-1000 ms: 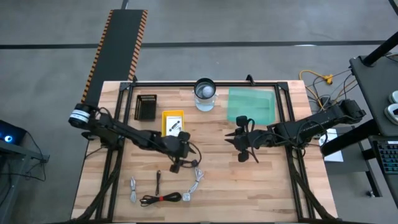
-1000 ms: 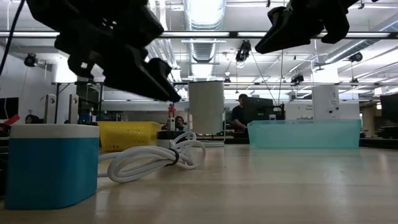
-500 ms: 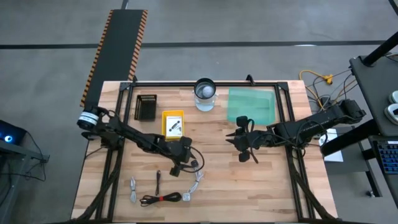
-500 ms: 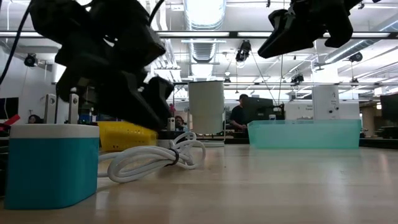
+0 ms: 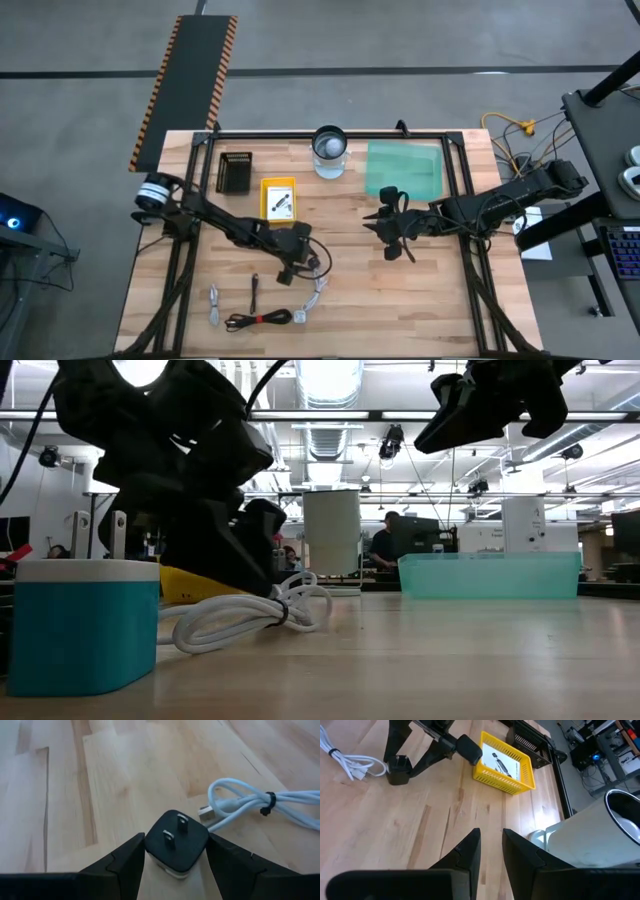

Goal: Pick and place items into bin
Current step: Put the black charger adapter into the black bin

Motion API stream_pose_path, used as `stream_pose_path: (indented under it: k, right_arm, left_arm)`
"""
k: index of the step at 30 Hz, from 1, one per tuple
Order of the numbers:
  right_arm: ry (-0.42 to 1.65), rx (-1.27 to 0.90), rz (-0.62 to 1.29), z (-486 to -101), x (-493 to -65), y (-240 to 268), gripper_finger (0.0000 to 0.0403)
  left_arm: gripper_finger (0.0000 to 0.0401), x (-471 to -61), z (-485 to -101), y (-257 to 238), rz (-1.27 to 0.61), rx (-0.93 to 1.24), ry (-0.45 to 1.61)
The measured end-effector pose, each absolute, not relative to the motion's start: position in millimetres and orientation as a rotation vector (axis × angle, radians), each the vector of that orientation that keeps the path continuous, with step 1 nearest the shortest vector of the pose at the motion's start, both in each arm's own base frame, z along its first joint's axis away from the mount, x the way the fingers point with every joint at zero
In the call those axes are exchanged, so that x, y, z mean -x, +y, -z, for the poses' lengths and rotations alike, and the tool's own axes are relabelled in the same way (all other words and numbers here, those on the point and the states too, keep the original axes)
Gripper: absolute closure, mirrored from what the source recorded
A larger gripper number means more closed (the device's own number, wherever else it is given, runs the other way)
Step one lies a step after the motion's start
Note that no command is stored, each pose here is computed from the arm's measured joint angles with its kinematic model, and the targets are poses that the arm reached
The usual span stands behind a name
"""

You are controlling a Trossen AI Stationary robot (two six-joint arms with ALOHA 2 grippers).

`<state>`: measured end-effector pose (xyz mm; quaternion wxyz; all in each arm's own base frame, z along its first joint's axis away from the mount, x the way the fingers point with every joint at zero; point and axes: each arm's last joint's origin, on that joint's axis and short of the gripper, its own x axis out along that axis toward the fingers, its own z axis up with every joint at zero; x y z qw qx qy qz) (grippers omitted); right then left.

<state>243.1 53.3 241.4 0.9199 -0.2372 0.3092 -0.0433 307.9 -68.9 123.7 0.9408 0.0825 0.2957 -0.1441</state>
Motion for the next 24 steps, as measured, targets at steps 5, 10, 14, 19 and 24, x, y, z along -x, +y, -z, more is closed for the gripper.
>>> stream_pose_path:
  k: [5, 10, 14, 19, 24]
  right_arm:
    - [0.635, 0.487, 0.089, -241.4, -243.1, 53.3, 0.0335]
    - [0.636, 0.488, 0.089, -241.3, -243.1, 53.3, 0.0335]
    - [0.636, 0.488, 0.089, -241.3, -243.1, 53.3, 0.0335]
    - [0.636, 0.488, 0.089, -241.3, -243.1, 53.3, 0.0335]
    - [0.636, 0.487, 0.089, -241.3, -243.1, 53.3, 0.0335]
  left_arm:
    - [0.021, -309.2, -120.2, -69.2, 0.309, -0.214, 0.596]
    - [0.021, -311.1, -117.6, -69.7, 0.326, -0.268, 0.576]
    - [0.021, -311.5, -117.4, -69.8, 0.332, -0.29, 0.567]
    - [0.021, -312.7, -118.4, -68.9, 0.325, -0.289, 0.544]
    - [0.021, -316.2, -121.6, -66.0, 0.302, -0.253, 0.522]
